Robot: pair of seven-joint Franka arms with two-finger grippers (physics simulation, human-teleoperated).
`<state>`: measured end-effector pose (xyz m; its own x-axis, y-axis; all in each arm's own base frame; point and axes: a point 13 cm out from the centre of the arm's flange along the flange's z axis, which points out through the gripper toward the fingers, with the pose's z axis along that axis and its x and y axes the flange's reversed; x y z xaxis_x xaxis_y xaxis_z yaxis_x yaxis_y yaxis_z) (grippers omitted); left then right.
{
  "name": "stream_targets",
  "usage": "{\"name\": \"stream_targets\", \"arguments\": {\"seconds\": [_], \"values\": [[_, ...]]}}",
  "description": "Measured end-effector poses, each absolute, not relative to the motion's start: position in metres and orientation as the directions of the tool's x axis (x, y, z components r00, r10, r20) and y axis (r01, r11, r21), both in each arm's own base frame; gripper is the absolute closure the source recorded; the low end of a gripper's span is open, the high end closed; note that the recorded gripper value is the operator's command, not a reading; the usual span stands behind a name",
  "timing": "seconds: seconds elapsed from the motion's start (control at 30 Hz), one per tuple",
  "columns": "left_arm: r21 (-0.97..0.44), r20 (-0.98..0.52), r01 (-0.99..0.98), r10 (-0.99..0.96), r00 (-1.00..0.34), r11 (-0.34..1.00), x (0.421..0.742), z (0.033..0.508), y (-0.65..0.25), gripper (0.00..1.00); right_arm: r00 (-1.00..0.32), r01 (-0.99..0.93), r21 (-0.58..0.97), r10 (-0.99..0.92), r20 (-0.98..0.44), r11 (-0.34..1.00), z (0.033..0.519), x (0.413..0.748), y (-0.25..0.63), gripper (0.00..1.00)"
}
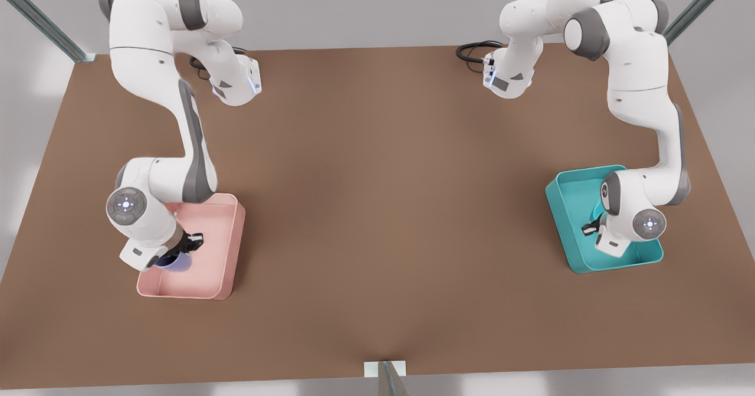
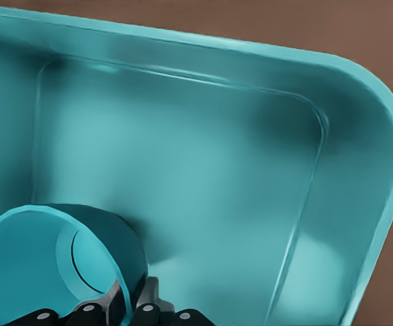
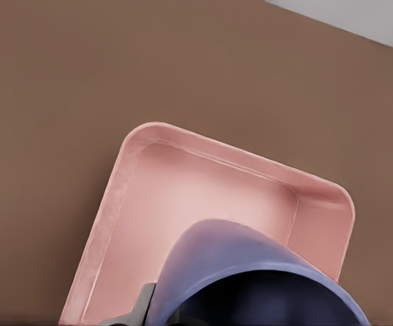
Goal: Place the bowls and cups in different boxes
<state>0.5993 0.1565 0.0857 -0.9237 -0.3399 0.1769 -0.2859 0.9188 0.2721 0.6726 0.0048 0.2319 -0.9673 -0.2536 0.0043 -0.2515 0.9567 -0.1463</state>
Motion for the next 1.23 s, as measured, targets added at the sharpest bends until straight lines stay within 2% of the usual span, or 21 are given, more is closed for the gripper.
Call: {"name": "stream_targets", "arguments": {"seconds": [0.1,0.13,0.23,0.3,0.37,0.43,0.47,0.5,0.77,0.83,0.9,1.0,1.07,1.13,1.23], "values": [[0.263,0.143,-0.292,-0.337,-0.931,0.919,0.609,0.094,0.155,0.0,-0.957,-0.286,-0.153,-0.273,0.097,0.946,0.179,0.664,-0.02,0.79],[0.256,0.112,-0.296,-0.332,-0.937,0.92,0.621,0.12,0.149,0.0,-0.952,-0.3,-0.151,-0.285,0.115,0.942,0.167,0.662,-0.022,0.79],[0.191,-0.008,-0.285,-0.289,-0.957,0.939,0.676,0.251,0.097,0.0,-0.936,-0.339,-0.134,-0.32,0.144,0.931,0.144,0.658,-0.019,0.79],[0.101,-0.039,-0.238,-0.236,-0.971,0.966,0.697,0.329,0.025,0.0,-0.927,-0.36,-0.115,-0.341,0.154,0.926,0.13,0.656,-0.012,0.79],[0.027,-0.038,-0.178,-0.177,-0.983,0.984,0.684,0.393,-0.041,0.0,-0.92,-0.378,-0.1,-0.36,0.157,0.92,0.121,0.655,-0.005,0.79],[0.004,-0.016,-0.134,-0.134,-0.991,0.991,0.654,0.434,-0.068,0.0,-0.913,-0.392,-0.092,-0.376,0.157,0.915,0.115,0.655,-0.003,0.79],[0.002,0.006,-0.114,-0.114,-0.993,0.993,0.641,0.442,-0.077,0.0,-0.911,-0.396,-0.087,-0.38,0.157,0.914,0.111,0.655,-0.002,0.47],[0.002,0.026,-0.097,-0.097,-0.995,0.995,0.629,0.449,-0.083,0.0,-0.91,-0.4,-0.085,-0.384,0.158,0.913,0.108,0.655,-0.002,0.0],[0.012,0.173,-0.034,-0.036,-0.984,0.999,0.591,0.441,-0.086,0.0,-0.906,-0.414,-0.1,-0.399,0.138,0.905,0.115,0.66,0.002,0.0],[0.014,0.195,-0.027,-0.029,-0.98,1.0,0.586,0.439,-0.083,0.0,-0.907,-0.414,-0.083,-0.404,0.116,0.906,0.134,0.661,0.007,0.0],[0.014,0.21,-0.02,-0.023,-0.977,1.0,0.583,0.438,-0.082,0.0,-0.909,-0.415,-0.06,-0.41,0.077,0.908,0.177,0.661,0.011,0.01],[0.014,0.224,-0.009,-0.012,-0.975,1.0,0.58,0.437,-0.079,0.0,-0.906,-0.422,-0.046,-0.423,-0.012,0.906,0.302,0.675,0.019,0.03],[0.013,0.23,-0.003,-0.006,-0.973,1.0,0.579,0.436,-0.078,0.0,-0.902,-0.429,-0.056,-0.431,-0.036,0.902,0.381,0.681,0.041,0.0],[0.012,0.235,0.005,0.002,-0.972,1.0,0.578,0.436,-0.078,0.0,-0.906,-0.422,-0.051,-0.423,-0.009,0.905,0.432,0.663,0.05,0.0],[0.011,0.241,0.014,0.011,-0.97,1.0,0.576,0.435,-0.078,0.0,-0.922,-0.382,0.011,-0.382,0.065,0.924,0.462,0.609,0.035,0.0]]}}
